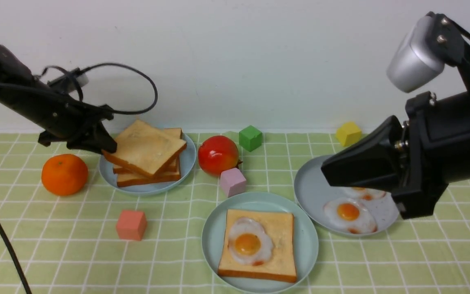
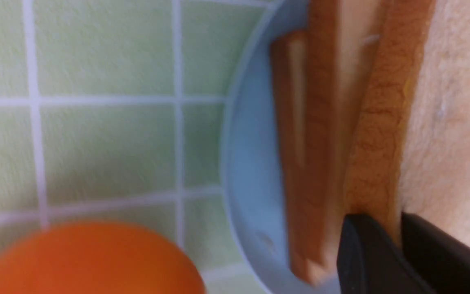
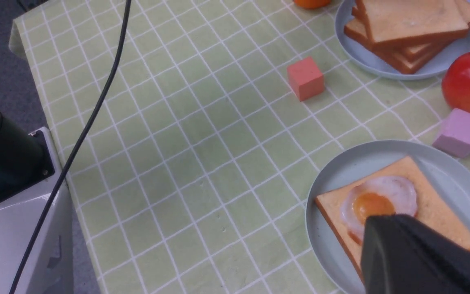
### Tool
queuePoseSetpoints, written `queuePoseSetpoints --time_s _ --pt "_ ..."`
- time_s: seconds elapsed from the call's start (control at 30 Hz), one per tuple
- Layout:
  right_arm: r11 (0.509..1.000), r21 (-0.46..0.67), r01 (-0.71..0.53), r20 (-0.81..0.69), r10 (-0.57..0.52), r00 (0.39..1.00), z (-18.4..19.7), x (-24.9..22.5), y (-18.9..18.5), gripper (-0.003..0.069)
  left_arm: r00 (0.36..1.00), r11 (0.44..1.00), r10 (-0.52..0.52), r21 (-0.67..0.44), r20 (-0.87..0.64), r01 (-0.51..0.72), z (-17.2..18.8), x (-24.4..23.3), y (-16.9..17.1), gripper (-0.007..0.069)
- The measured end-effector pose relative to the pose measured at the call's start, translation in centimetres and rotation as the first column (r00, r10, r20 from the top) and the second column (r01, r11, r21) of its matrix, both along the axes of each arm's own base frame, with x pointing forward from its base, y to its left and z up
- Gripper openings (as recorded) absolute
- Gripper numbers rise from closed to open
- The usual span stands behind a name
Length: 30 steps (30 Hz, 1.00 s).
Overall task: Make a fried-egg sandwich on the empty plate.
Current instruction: Use the left arm to grab a slice of bread, then use the left arm to place a slice of bread on the fried egg in the middle
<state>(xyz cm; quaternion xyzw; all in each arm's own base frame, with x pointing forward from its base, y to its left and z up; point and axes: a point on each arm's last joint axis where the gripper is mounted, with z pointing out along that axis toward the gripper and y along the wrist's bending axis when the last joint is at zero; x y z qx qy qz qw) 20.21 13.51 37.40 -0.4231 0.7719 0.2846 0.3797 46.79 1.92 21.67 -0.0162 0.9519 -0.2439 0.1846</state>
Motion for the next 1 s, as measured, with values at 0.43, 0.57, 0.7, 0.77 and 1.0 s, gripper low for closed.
queuePoseSetpoints --time_s 0.43,0.57,0.7,0.77,1.0 --pt "0.999 0.039 -0.023 0.082 0.019 0.996 3.0 -4.4 -1.5 0.0005 0.672 0.715 -0.680 0.063 0.292 0.696 9.5 -11.6 -13.8 0.0068" --pt "0.998 0.030 -0.052 0.048 0.050 0.998 3.2 -5.5 -1.8 0.0008 0.541 0.583 -0.802 0.139 0.253 0.800 7.0 -12.7 -18.1 0.0068" --pt "0.999 0.051 -0.013 -0.033 0.015 0.999 2.9 -5.7 -1.8 0.0012 0.468 0.502 -0.863 0.221 0.189 0.836 4.3 -12.2 -20.8 0.0068" --pt "0.998 0.056 0.010 -0.083 -0.006 0.997 2.3 -5.7 -1.8 0.0015 0.452 0.478 -0.878 0.245 0.158 0.844 2.8 -11.3 -21.6 0.0068" --pt "0.999 0.043 0.032 -0.210 -0.022 0.977 -0.8 -5.7 -1.7 0.0023 0.456 0.473 -0.881 0.253 0.128 0.844 0.2 -8.2 -22.7 0.0068"
